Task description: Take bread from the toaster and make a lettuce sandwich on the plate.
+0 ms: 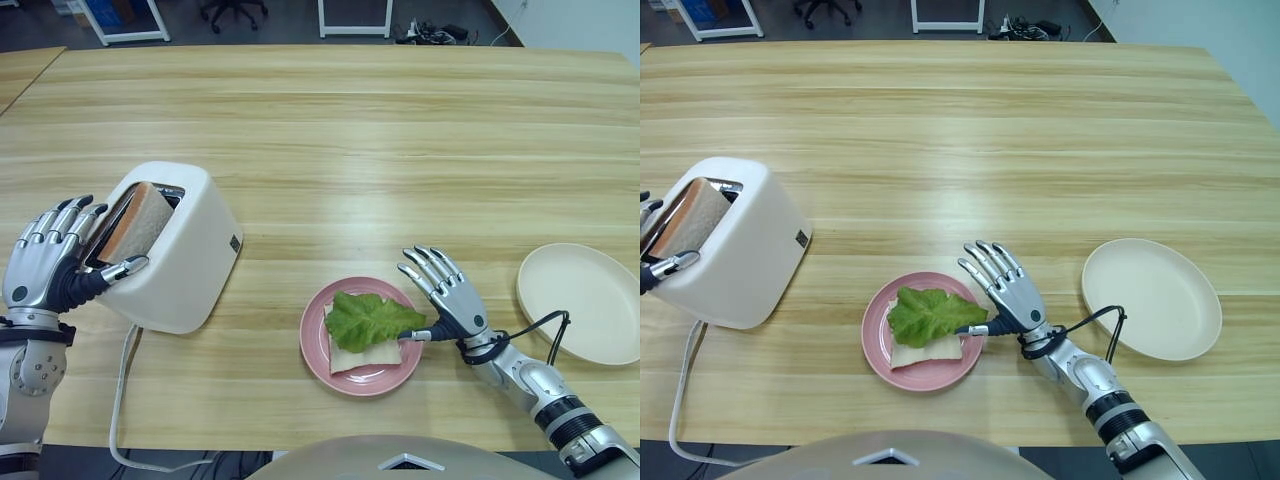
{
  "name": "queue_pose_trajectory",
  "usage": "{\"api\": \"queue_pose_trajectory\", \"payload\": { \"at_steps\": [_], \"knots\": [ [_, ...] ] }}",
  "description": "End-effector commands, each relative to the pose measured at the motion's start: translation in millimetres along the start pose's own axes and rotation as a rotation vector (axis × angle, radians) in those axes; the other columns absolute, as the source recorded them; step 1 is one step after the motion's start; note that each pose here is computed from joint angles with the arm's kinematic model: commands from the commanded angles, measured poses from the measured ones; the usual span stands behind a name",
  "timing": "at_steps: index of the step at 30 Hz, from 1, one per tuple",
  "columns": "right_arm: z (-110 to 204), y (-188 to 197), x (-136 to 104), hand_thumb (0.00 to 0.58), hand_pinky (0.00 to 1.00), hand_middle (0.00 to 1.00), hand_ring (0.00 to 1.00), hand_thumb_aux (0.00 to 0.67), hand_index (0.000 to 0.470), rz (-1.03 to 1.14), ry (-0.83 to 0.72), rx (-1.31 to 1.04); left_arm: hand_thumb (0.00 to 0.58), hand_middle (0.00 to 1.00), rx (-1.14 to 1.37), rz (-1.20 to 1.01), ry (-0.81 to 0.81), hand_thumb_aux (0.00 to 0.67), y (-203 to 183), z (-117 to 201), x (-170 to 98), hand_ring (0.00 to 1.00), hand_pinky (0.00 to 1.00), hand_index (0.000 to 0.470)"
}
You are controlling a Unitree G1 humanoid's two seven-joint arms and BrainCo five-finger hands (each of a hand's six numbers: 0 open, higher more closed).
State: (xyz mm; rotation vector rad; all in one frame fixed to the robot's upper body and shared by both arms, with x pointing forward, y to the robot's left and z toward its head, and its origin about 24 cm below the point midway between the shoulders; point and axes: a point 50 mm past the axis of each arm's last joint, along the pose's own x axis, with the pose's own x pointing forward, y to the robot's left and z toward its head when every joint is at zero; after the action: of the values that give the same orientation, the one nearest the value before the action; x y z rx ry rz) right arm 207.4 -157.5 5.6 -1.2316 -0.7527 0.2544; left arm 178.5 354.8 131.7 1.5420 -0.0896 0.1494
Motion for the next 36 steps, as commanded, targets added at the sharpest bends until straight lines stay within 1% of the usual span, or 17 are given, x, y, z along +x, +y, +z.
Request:
{"api": "queue_pose_trajectory", "payload": {
  "at_steps": [1,5,11,24,27,30,31,32,33,34,35,36],
  "knots": [
    [-2.0,-0.2,-1.8,0.000,0.00,0.00,0.00,0.000,0.000,0.020,-0.002,-0.008,0.580,0.00,0.018,-0.097,-0.023,0.670,-11.0,-1.2,-5.9,0.00,0.00,0.470],
    [-2.0,-0.7,-3.2,0.000,0.00,0.00,0.00,0.000,0.000,0.020,0.002,-0.007,0.580,0.00,0.007,-0.022,-0.020,0.670,-5.2,-0.4,-0.1,0.00,0.00,0.470],
    [-1.7,-0.4,-4.4,0.000,0.00,0.00,0.00,0.000,0.000,0.021,0.005,-0.003,0.580,0.00,-0.072,0.092,0.038,0.670,-0.5,-4.0,4.5,0.00,0.00,0.470],
    [-3.3,-0.4,-3.3,0.000,0.00,0.00,0.00,0.000,0.000,0.006,0.013,-0.007,0.580,0.00,-0.335,0.412,0.091,0.670,19.7,1.2,26.4,0.00,0.00,0.470],
    [-3.3,-0.1,-3.3,0.000,0.00,0.00,0.00,0.000,0.000,0.004,0.015,-0.006,0.580,0.00,-0.362,0.453,0.078,0.670,23.9,4.7,28.4,0.00,0.00,0.470],
    [-2.6,0.7,-3.3,0.000,0.00,0.00,0.00,0.000,0.000,0.005,0.016,-0.004,0.580,0.00,-0.379,0.425,0.075,0.670,18.2,6.1,29.4,0.00,0.00,0.470],
    [-2.3,0.9,-3.2,0.000,0.00,0.00,0.00,0.000,0.000,0.005,0.015,-0.003,0.580,0.16,-0.386,0.404,0.071,0.670,14.9,7.3,28.8,0.16,0.16,0.470],
    [-2.2,1.1,-3.1,0.000,0.00,0.00,0.00,0.000,0.000,0.006,0.014,-0.003,0.580,0.37,-0.390,0.384,0.066,0.670,12.2,8.4,28.1,0.37,0.37,0.470],
    [-2.3,1.1,-3.2,0.000,0.00,0.00,0.00,0.000,0.000,0.006,0.014,-0.003,0.580,0.68,-0.395,0.364,0.060,0.670,9.7,9.7,27.2,0.68,0.68,0.470],
    [-2.3,1.0,-3.3,0.000,0.00,0.00,0.00,0.000,0.000,0.006,0.015,-0.004,0.580,0.91,-0.398,0.341,0.053,0.670,7.5,11.0,26.3,0.91,0.91,0.470],
    [-2.4,0.9,-3.4,0.000,0.00,0.00,0.00,0.000,0.000,0.005,0.015,-0.004,0.580,1.00,-0.397,0.322,0.045,0.670,5.7,12.3,25.1,1.00,1.00,0.470],
    [-2.5,0.9,-3.5,0.000,0.00,0.00,0.00,0.000,0.000,0.005,0.016,-0.004,0.580,1.00,-0.396,0.301,0.034,0.670,4.4,13.7,23.9,1.00,1.00,0.470]
  ]
}}
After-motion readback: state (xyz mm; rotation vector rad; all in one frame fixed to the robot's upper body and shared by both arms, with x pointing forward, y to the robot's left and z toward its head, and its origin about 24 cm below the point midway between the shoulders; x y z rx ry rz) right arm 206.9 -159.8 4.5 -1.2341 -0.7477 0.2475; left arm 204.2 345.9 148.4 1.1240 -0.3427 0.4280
